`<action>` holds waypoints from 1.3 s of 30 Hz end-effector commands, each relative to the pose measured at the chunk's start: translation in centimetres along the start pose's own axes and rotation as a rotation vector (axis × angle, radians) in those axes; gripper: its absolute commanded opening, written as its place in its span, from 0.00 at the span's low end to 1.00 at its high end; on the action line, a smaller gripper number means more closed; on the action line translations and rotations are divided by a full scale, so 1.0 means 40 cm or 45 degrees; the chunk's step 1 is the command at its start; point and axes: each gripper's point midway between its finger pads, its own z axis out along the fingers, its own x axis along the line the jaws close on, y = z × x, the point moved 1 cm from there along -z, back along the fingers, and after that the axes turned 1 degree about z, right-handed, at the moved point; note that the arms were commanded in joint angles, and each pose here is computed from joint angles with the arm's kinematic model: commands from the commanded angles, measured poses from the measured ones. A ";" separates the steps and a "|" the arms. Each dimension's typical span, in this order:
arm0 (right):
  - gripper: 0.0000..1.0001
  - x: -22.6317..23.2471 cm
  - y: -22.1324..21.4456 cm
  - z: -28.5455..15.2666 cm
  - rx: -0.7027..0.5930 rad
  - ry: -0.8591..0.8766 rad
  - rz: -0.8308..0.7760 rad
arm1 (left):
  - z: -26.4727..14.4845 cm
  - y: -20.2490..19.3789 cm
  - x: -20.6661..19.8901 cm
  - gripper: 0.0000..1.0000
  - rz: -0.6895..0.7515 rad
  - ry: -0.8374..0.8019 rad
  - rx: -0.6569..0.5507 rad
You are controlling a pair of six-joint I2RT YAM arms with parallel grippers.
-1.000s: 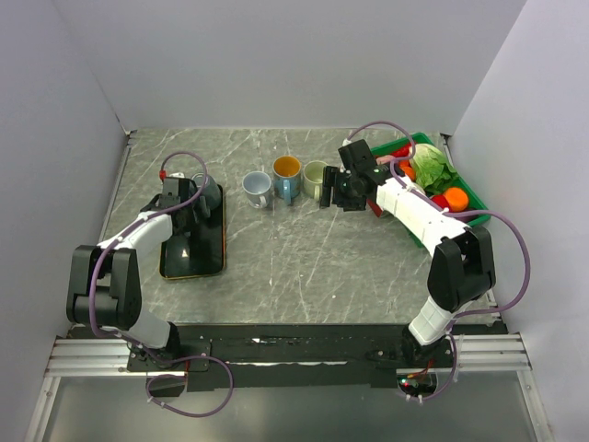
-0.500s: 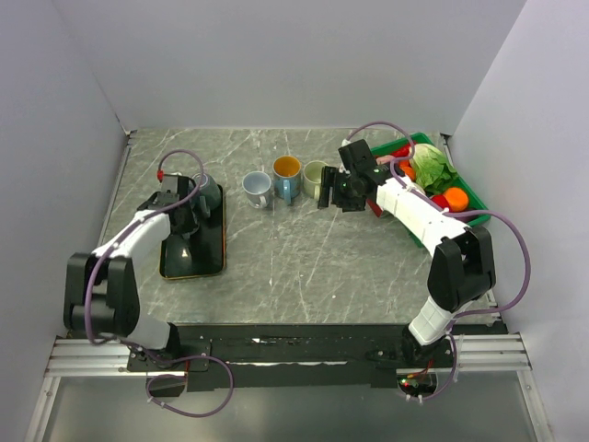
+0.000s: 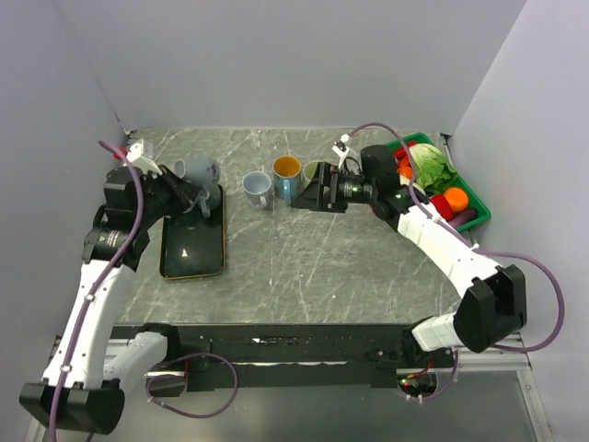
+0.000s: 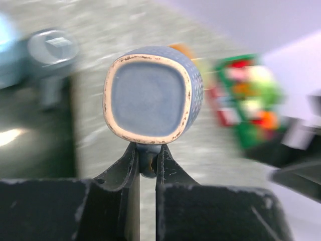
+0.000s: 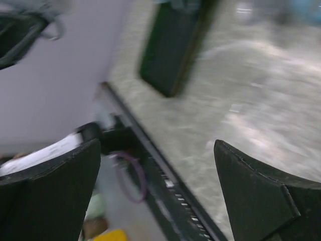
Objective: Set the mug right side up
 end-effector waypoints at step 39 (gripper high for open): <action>0.66 0.654 0.155 -0.212 -0.555 0.836 -0.489 | -0.322 0.174 -0.579 0.01 -0.304 -1.375 -0.285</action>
